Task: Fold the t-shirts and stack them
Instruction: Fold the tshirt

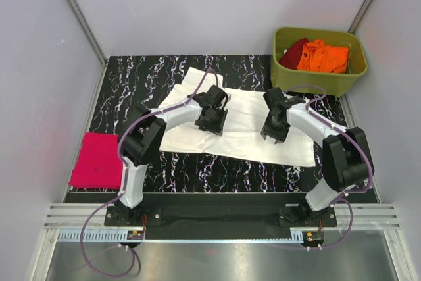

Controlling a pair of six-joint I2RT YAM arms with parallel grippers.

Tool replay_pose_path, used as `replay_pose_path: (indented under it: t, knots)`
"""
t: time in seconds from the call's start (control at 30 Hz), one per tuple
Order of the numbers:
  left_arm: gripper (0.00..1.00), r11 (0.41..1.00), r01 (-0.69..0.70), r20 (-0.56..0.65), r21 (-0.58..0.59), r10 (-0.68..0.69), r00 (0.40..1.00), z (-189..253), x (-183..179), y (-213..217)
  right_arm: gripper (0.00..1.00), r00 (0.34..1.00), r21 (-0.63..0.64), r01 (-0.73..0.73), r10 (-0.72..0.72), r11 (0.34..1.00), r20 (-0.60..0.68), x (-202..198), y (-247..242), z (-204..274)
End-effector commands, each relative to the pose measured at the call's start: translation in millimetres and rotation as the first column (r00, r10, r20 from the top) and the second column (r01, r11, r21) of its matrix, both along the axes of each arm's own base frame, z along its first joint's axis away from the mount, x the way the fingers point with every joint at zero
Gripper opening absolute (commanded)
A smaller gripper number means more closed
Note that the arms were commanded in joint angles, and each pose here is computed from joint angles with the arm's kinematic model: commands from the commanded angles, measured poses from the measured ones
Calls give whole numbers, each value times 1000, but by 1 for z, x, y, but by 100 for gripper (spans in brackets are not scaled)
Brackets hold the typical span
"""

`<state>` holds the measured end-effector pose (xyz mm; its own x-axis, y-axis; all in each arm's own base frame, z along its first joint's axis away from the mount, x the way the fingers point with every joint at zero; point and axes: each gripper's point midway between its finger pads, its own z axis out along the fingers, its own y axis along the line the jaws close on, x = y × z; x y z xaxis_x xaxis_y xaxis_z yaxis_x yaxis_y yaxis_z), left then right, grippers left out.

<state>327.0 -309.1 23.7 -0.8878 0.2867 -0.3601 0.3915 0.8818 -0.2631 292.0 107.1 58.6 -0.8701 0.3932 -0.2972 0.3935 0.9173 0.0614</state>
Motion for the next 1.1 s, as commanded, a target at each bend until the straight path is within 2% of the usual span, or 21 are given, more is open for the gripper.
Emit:
replay_pose_path:
  t: [0.0,0.3,0.47,0.57,0.6,0.67,0.73,0.8,0.83,0.87,1.0,1.07]
  knots:
    - [29,999,11,78,45,-14,997,8,23,-1,51,1000,73,7,-6,997,-18,-12,12,-6]
    - [29,997,-30,132,76,20,991,30,22,14,47,996,54,2,3,999,-91,-19,11,-29]
    - [29,994,-70,143,80,58,988,46,1,36,42,997,83,-70,72,994,-26,-4,20,-16]
    - [29,992,-113,167,54,103,981,66,-14,51,41,993,174,-118,115,978,28,10,47,0]
    - [29,988,-147,176,40,138,975,74,-19,63,39,988,248,-150,136,957,75,18,66,9]
    - [29,981,-190,172,29,182,968,80,-21,79,34,980,315,-190,158,930,124,21,95,18]
    - [29,964,-267,165,5,262,951,87,-17,107,33,962,407,-258,192,876,196,30,130,29]
    - [29,942,-336,158,-12,334,929,90,-13,137,25,949,485,-303,212,820,233,30,166,36]
    - [29,933,-359,163,-12,356,920,91,-10,147,22,952,501,-301,220,811,214,30,177,27]
    - [29,932,-361,149,-30,361,920,92,-10,151,13,949,518,-312,237,796,207,24,193,26]
    - [31,908,-413,114,-70,418,901,88,-3,181,0,942,523,-335,262,783,211,26,227,14]
    - [31,901,-423,96,-94,431,897,88,-4,183,0,948,535,-316,246,784,200,27,232,8]
